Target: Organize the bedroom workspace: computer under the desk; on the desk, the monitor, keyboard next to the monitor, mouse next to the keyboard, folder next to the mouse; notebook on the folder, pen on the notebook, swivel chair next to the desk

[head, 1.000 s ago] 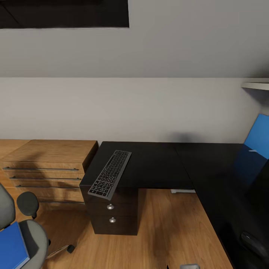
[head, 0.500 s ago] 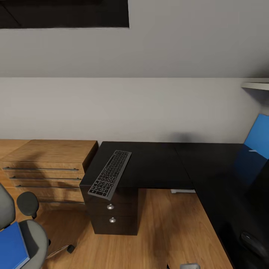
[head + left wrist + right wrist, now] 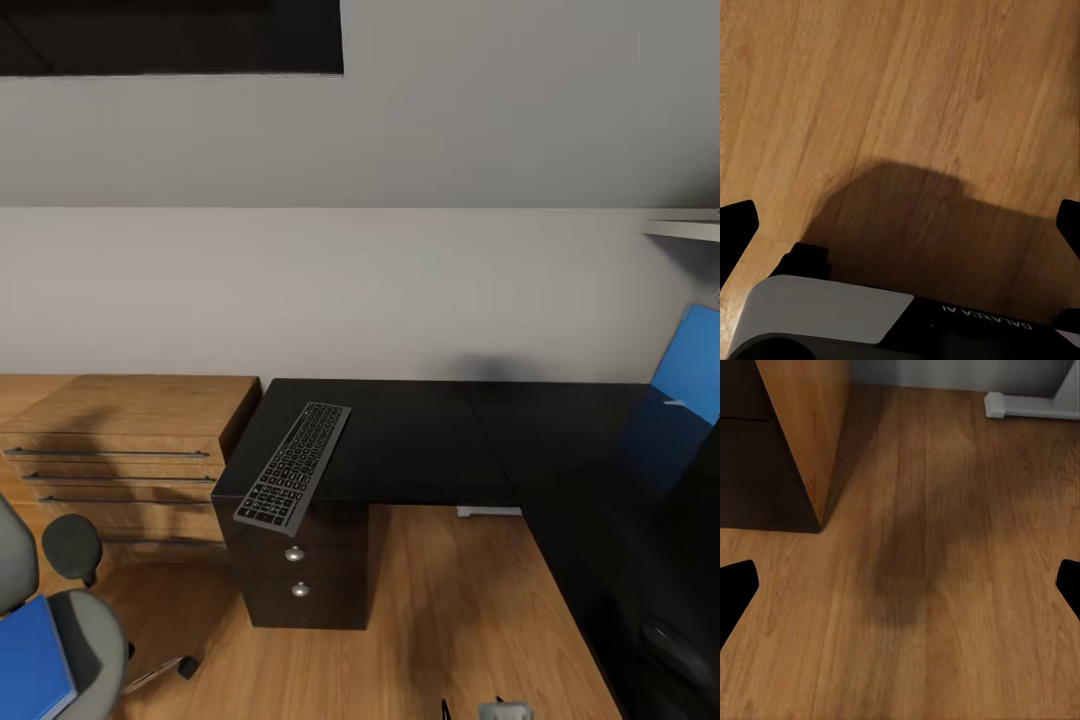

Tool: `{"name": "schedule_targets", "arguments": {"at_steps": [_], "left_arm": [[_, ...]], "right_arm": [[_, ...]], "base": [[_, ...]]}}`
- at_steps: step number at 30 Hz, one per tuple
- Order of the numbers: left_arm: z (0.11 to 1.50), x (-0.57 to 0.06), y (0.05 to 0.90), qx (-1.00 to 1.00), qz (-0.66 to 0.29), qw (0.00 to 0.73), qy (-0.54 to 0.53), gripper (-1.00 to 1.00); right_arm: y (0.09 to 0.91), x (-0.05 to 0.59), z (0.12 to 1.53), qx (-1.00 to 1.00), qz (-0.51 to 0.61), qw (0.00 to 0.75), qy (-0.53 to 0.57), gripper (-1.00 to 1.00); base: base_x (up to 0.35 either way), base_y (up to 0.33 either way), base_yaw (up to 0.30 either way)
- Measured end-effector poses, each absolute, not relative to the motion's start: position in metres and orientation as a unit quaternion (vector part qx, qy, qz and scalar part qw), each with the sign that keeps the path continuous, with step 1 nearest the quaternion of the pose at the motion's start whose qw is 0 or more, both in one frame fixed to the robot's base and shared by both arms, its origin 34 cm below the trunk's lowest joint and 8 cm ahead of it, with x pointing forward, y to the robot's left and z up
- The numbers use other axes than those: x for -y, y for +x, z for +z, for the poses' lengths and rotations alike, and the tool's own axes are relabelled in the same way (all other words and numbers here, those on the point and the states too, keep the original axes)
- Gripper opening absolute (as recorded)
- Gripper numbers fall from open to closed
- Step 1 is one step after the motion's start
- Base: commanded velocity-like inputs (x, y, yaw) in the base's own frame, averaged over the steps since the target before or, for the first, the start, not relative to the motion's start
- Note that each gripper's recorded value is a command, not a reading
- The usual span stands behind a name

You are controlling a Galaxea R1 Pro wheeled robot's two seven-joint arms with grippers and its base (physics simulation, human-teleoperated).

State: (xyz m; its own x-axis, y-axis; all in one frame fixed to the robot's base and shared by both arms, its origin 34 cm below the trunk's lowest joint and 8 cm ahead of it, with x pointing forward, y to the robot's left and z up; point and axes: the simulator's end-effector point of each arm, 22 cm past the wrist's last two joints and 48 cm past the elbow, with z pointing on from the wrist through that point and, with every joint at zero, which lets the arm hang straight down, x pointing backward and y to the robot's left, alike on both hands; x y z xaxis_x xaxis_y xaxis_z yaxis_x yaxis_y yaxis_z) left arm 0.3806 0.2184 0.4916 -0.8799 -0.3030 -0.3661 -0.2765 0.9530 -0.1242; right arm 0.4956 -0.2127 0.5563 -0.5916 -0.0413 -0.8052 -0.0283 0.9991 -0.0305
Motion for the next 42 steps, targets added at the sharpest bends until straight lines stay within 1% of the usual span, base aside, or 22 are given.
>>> {"name": "schedule_targets", "arguments": {"at_steps": [16,26,32,42], "left_arm": [[0.4914,-0.2212,0.3805,-0.968,-0.032,0.194,-0.155,1.00],[0.4900,-0.2199,0.3783,-0.969,-0.032,0.191,-0.154,1.00],[0.4889,-0.2204,0.3769,-0.969,-0.031,0.189,-0.154,1.00],[0.4887,-0.2196,0.3764,-0.970,-0.031,0.188,-0.154,1.00]], "right_arm": [[0.4955,0.2100,0.5565,-0.892,-0.005,0.452,-0.019,1.00],[0.4929,0.2083,0.5534,-0.894,-0.005,0.447,-0.020,1.00],[0.4890,0.2074,0.5502,-0.897,-0.004,0.442,-0.021,1.00],[0.4872,0.2081,0.5491,-0.898,-0.004,0.440,-0.021,1.00]], "base": [[0.000,0.010,-0.233],[0.000,0.242,-0.227],[0.000,0.155,-0.096],[0.000,0.026,-0.030]]}}
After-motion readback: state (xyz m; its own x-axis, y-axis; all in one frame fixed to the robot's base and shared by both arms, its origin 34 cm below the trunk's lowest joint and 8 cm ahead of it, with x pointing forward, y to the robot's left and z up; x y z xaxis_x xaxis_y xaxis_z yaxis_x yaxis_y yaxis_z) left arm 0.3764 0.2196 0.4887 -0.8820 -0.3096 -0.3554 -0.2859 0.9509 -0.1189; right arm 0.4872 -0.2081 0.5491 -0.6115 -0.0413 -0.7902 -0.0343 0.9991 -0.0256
